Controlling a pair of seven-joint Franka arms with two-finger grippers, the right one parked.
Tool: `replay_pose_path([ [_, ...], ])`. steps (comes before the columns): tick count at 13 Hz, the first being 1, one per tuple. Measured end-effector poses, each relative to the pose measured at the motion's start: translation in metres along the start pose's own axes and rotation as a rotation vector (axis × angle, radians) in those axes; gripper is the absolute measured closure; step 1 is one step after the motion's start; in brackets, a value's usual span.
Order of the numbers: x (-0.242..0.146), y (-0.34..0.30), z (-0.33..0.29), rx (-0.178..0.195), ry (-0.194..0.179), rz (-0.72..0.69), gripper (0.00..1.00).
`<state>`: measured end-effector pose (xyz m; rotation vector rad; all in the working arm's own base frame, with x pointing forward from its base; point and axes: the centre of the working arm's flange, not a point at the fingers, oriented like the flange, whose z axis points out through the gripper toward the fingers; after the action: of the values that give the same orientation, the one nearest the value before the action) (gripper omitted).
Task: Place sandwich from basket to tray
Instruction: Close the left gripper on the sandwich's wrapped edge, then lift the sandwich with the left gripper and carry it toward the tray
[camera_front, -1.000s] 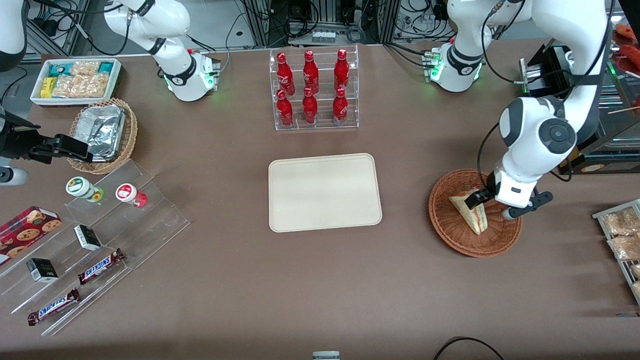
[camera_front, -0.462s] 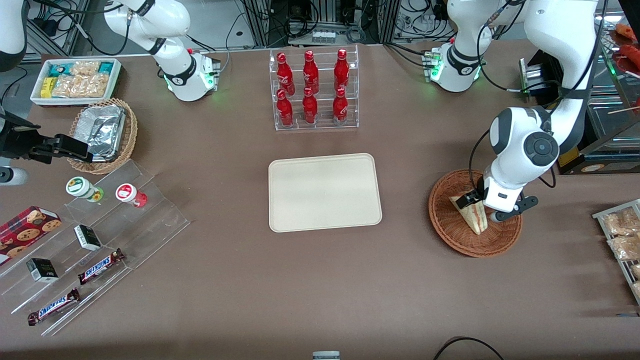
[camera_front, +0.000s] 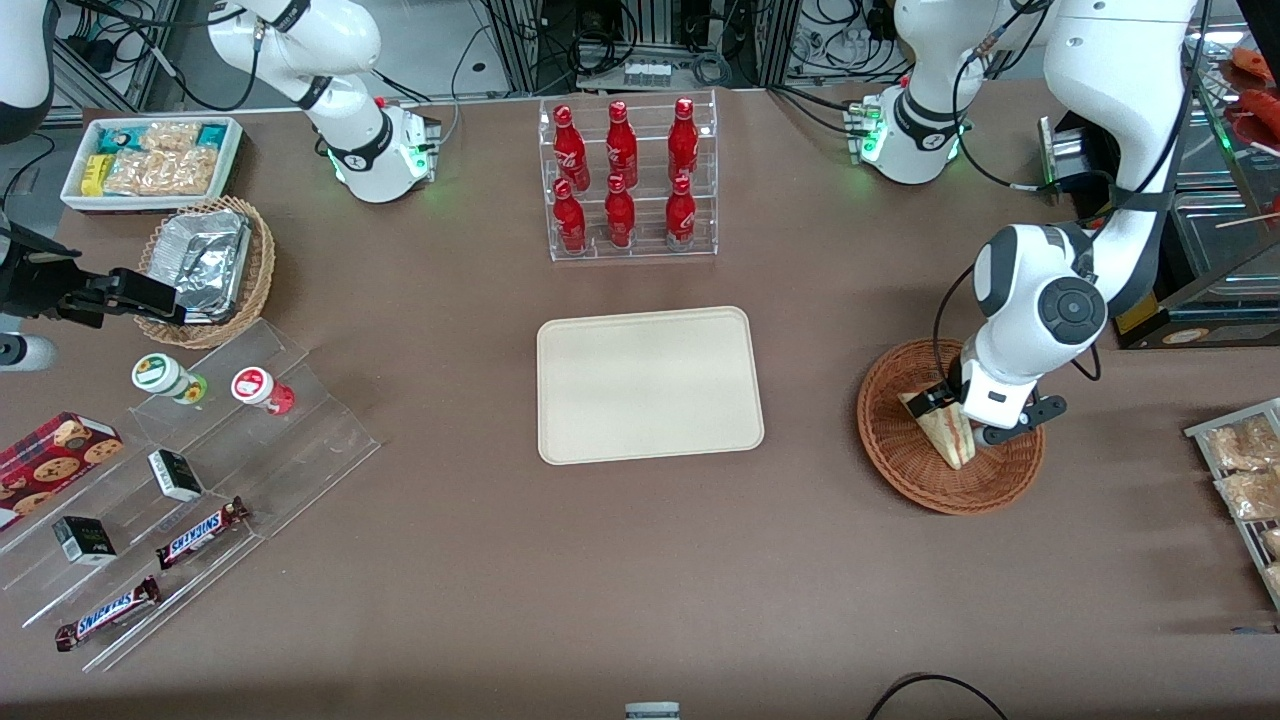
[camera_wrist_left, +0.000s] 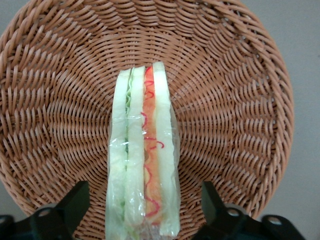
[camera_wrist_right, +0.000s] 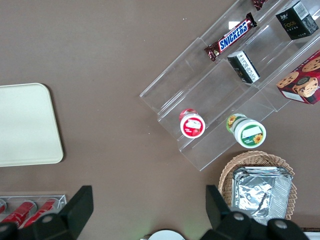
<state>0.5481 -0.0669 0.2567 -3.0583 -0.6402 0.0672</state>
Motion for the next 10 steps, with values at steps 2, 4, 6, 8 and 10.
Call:
replay_pose_path([
  [2,0.0,-0.001,0.003,0.003,-0.005,-0.002,0.34],
  [4,0.001,-0.002,0.003,0.002,-0.004,-0.004,0.55],
  [6,0.003,-0.002,0.0,0.001,-0.002,-0.005,0.68],
  [8,0.009,0.002,-0.013,0.01,-0.01,-0.002,0.74],
  [10,0.021,0.012,-0.049,0.054,-0.028,0.024,0.75],
])
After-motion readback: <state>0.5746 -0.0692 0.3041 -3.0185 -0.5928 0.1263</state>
